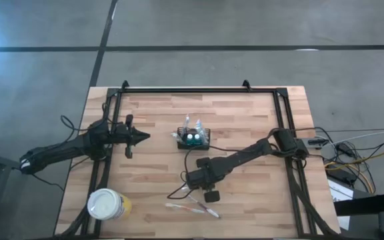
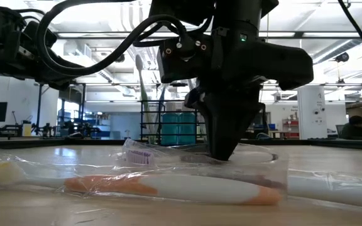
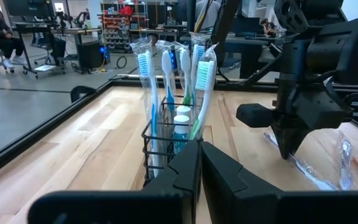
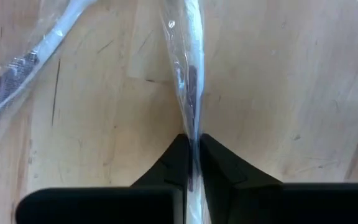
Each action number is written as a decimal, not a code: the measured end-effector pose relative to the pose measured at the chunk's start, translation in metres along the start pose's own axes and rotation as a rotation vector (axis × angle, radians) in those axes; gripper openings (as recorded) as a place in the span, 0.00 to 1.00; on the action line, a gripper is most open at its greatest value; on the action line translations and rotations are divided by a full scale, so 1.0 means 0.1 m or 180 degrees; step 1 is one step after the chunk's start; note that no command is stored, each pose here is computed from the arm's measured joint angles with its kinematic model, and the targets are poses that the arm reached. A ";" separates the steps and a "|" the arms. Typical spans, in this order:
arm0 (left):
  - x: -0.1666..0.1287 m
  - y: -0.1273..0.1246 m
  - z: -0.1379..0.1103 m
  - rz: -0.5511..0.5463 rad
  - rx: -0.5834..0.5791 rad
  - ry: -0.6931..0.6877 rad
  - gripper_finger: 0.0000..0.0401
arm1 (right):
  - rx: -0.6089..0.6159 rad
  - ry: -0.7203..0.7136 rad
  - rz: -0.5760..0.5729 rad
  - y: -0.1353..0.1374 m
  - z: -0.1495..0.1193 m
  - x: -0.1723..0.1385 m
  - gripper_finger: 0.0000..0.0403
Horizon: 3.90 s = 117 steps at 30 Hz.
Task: Pick & Place toothbrushing station
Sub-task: Put the violet toothbrush into the wire organizer
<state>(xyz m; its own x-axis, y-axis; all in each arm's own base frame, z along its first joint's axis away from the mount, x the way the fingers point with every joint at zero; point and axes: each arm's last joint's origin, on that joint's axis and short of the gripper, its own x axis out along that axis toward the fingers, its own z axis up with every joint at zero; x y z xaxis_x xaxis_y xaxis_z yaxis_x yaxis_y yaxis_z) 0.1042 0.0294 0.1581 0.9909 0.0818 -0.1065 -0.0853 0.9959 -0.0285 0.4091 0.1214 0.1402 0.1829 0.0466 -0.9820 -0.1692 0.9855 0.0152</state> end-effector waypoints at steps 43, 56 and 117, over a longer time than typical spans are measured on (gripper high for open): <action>-0.02 -0.06 0.32 -0.0258 -0.0180 -0.0793 0.37 | 0.0124 -0.4060 0.0295 -0.85 -0.50 -0.70 0.05; 0.14 -0.20 0.80 -0.0583 0.0052 -0.0845 0.53 | 0.0126 -0.4307 0.0179 -0.91 -0.27 -0.99 0.05; 0.98 -0.37 1.10 -0.0719 0.0414 -0.0552 0.06 | 0.0404 -0.4033 -0.0426 -1.06 -0.11 -1.18 0.31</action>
<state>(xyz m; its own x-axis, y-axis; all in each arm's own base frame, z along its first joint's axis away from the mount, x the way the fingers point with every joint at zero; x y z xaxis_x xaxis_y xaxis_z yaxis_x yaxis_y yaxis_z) 0.2164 0.0046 0.2583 0.9872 -0.1479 0.0595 0.1418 0.9852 0.0963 0.3952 0.0096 0.2525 0.9935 -0.0004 -0.1137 0.0023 0.9999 0.0171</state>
